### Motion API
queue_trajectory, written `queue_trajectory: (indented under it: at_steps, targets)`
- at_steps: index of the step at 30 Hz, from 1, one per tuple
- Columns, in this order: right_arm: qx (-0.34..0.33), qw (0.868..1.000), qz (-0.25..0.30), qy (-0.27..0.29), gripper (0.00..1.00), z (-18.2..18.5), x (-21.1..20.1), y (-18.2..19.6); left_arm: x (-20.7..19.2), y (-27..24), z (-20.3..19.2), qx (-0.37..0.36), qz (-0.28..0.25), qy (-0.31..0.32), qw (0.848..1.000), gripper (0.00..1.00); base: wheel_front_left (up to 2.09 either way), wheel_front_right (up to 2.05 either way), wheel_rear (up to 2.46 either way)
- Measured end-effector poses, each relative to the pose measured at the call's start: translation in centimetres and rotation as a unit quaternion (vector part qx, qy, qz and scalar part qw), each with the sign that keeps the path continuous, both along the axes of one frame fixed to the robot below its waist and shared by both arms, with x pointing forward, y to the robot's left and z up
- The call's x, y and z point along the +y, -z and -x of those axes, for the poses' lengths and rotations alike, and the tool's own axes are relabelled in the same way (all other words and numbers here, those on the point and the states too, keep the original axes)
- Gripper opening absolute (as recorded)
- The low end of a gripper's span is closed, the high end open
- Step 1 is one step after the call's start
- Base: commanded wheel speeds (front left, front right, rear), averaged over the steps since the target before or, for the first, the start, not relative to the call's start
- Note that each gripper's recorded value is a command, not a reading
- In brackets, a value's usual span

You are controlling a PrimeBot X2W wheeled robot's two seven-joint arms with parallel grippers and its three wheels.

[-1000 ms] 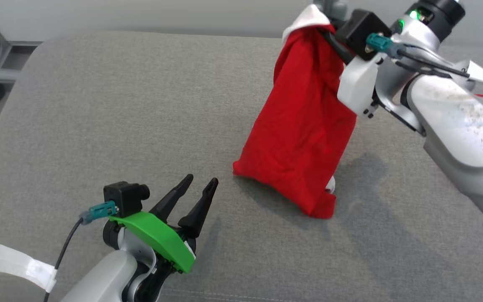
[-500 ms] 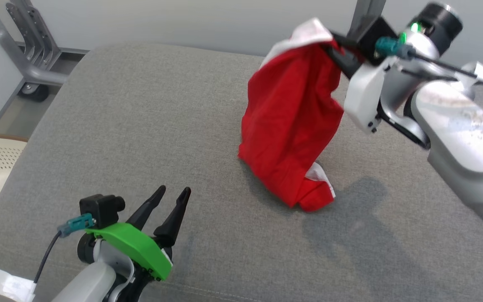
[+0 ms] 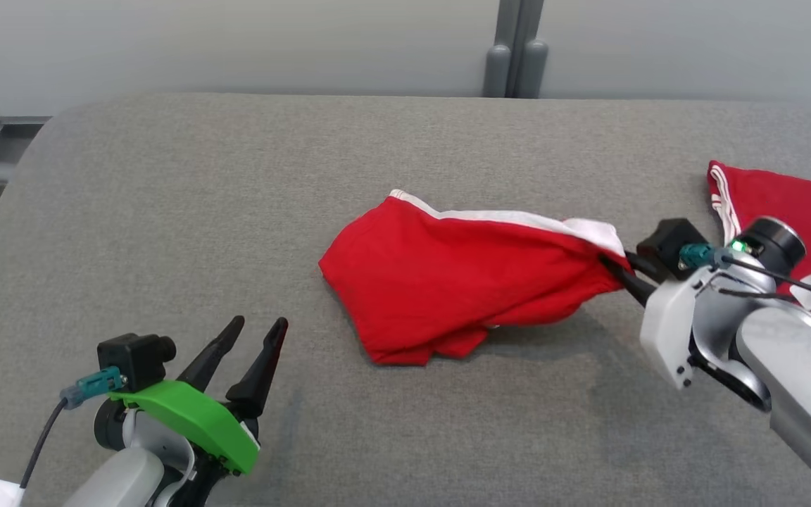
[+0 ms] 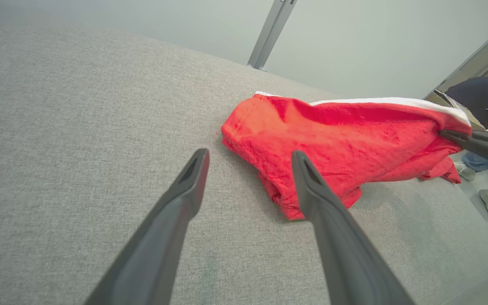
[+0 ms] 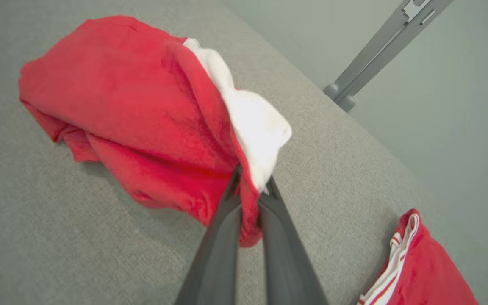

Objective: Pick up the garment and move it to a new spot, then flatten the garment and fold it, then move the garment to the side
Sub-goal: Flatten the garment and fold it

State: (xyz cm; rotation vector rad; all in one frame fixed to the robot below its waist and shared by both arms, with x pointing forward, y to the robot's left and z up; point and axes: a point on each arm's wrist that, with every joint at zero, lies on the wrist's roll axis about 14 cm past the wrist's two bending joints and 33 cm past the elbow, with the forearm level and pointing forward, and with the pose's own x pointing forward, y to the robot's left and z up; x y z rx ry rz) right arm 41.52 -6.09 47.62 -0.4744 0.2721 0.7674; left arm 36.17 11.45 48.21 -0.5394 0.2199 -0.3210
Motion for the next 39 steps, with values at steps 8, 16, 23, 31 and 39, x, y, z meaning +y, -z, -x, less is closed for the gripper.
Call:
queue_trajectory:
  at_steps: [8,16,23,31,39]
  targets:
    - [0.098,0.989,0.009,0.108,0.0,5.6,-7.1,6.7,-3.2,-0.2,-1.3,-0.006,0.002,0.053,0.999,1.0,0.0,0.0,0.0]
    - [0.162,0.966,-0.016,0.203,0.03,9.3,-10.8,10.5,-8.6,-3.3,-3.9,-0.042,-0.009,0.148,0.988,1.0,0.0,0.0,0.0]
    - [0.188,0.957,-0.055,0.214,0.01,9.3,-8.6,12.0,-12.9,-2.8,-6.1,-0.023,-0.038,0.232,0.972,1.0,0.0,0.0,0.0]
    - [0.169,0.963,-0.077,0.195,0.07,6.8,-6.1,11.9,-14.8,1.6,-8.4,0.055,-0.069,0.273,0.958,1.0,0.0,0.0,0.0]
    - [0.154,0.965,-0.094,0.192,0.05,4.9,-4.7,12.1,-15.7,6.0,-10.9,0.114,-0.086,0.288,0.947,1.0,0.0,0.0,0.0]
